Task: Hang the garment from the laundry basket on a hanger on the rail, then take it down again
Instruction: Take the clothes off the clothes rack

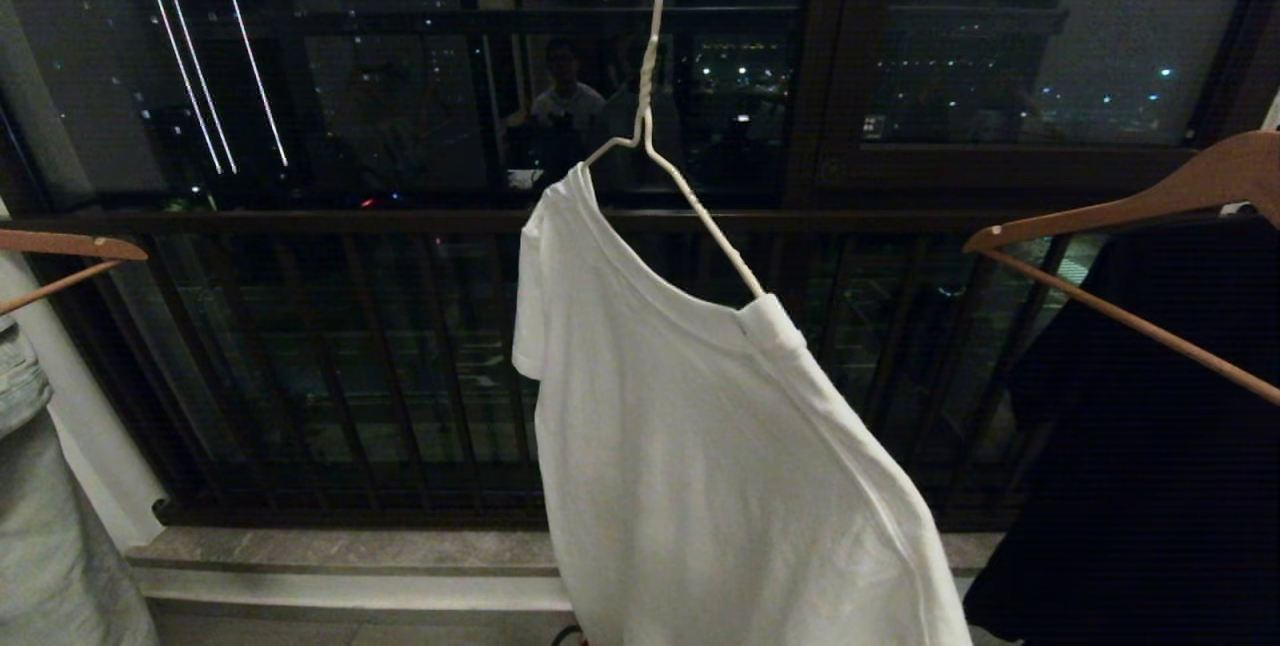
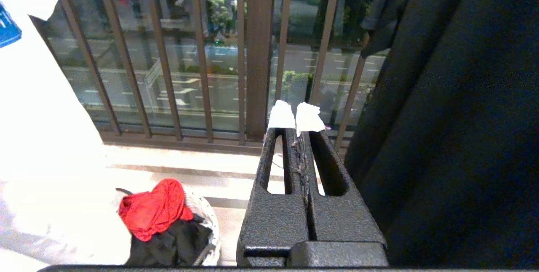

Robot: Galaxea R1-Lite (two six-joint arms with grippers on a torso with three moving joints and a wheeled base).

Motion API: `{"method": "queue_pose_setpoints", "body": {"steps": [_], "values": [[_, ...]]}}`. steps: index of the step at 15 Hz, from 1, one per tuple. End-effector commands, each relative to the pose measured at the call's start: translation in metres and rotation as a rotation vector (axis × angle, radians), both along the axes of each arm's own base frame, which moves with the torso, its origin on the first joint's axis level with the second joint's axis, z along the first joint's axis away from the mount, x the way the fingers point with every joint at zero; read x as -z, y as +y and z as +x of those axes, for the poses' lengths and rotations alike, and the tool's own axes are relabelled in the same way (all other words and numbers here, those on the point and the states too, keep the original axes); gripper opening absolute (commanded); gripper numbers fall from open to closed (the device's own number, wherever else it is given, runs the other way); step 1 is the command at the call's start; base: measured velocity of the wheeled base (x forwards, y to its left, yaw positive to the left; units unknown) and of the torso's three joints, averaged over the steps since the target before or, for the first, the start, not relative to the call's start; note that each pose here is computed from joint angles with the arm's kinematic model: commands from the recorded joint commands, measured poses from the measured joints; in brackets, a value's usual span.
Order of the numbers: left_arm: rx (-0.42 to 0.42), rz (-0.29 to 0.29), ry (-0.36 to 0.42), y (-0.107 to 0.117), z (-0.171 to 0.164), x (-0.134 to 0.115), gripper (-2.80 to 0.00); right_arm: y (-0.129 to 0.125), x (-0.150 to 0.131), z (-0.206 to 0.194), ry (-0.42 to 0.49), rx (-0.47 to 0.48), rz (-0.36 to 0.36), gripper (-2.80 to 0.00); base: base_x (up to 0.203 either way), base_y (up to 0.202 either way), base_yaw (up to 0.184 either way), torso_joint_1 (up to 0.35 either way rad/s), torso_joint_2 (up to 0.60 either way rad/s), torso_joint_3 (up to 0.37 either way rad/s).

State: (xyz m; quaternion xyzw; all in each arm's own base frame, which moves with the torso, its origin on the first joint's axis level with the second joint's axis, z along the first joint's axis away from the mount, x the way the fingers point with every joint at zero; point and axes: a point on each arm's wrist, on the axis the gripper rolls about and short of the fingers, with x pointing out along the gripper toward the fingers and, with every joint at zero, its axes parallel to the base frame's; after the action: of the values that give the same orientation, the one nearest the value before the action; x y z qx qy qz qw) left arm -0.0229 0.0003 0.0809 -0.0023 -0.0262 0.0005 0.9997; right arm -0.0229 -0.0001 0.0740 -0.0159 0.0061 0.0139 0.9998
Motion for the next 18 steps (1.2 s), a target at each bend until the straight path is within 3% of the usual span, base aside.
{"method": "queue_pose_setpoints", "body": {"steps": [1, 5, 8, 11, 14, 18], "values": [[0.000, -0.003, 0.016, 0.000, 0.001, 0.004, -2.80, 0.000, 0.000, 0.000, 0.001, -0.002, -0.001, -2.80, 0.000, 0.000, 0.000, 0.000, 0.00, 0.000], [-0.002, -0.003, 0.015, 0.000, 0.001, 0.004, -2.80, 0.000, 0.000, 0.000, 0.000, -0.001, 0.000, -2.80, 0.000, 0.000, 0.000, 0.000, 0.00, 0.000], [0.016, -0.006, -0.063, 0.000, -0.002, -0.011, -2.80, 0.000, 0.000, 0.000, 0.002, -0.001, -0.001, -2.80, 0.000, 0.000, 0.000, 0.000, 0.00, 0.000], [0.136, 0.004, -0.082, -0.003, -0.005, -0.042, -2.80, 0.000, 0.000, 0.000, 0.001, -0.002, -0.001, -2.80, 0.000, 0.000, 0.000, 0.000, 0.00, 0.000], [0.310, 0.009, 0.002, -0.007, 0.011, -0.082, -2.80, 0.000, 0.000, 0.000, 0.003, -0.001, -0.001, -2.80, 0.000, 0.000, 0.000, 0.000, 0.00, 0.000], [0.493, -0.009, 0.127, -0.011, 0.069, -0.149, -2.80, 0.000, 0.000, 0.000, 0.003, 0.000, -0.001, -2.80, 0.000, 0.000, 0.000, 0.000, 0.00, 0.000]]}}
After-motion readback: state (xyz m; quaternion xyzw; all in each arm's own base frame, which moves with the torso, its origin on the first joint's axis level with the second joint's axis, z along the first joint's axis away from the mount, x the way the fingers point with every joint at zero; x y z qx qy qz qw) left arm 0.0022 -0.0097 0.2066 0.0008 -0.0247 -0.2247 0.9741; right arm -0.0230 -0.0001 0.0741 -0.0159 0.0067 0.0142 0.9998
